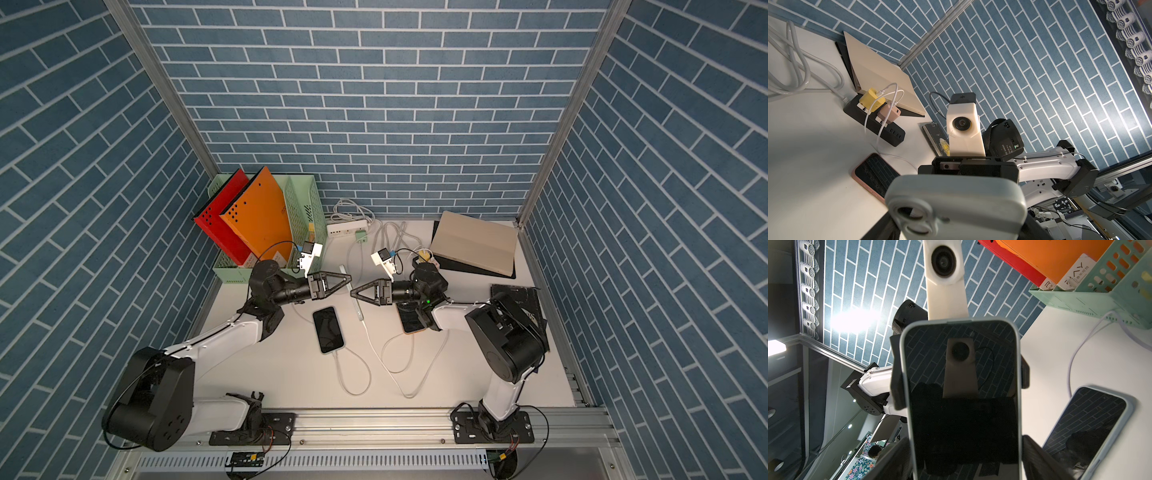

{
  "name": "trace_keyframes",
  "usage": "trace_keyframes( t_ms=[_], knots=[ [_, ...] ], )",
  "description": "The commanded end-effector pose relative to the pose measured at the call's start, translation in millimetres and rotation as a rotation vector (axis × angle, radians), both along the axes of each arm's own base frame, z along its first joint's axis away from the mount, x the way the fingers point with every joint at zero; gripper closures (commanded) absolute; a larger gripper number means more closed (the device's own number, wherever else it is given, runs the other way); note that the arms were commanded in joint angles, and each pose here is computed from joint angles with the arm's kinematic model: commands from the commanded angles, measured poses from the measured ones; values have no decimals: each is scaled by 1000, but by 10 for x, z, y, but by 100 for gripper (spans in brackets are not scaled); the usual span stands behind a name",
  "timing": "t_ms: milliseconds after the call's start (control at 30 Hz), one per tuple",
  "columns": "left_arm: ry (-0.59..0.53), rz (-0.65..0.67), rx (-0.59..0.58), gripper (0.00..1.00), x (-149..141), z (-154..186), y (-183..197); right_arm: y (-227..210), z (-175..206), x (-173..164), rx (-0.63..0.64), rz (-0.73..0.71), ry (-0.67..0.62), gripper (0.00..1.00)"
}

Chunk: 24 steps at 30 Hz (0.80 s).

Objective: Unplug the charging cable from the phone
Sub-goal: Pick up the phone at the center of the board, then remove the charging cable from the phone.

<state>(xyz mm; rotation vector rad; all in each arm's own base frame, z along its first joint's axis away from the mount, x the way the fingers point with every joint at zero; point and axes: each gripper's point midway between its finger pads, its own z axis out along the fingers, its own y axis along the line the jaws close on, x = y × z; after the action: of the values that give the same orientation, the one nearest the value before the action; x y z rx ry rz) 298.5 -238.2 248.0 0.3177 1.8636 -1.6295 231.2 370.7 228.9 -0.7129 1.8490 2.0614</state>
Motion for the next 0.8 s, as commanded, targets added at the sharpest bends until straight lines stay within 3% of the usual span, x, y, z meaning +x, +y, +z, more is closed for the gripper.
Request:
trace_keyframes(
  t_ms=[0,533,767],
  knots=[
    [-94,48,-2,100,98,207,45,-89,158,-195,35,49,-97,15],
    [-111,91,-11,100,178,332,106,-265,-210,-460,-69,80,-81,17],
    [-116,92,-13,100,201,377,106,-266,-438,-450,-133,69,-65,36]
  ],
)
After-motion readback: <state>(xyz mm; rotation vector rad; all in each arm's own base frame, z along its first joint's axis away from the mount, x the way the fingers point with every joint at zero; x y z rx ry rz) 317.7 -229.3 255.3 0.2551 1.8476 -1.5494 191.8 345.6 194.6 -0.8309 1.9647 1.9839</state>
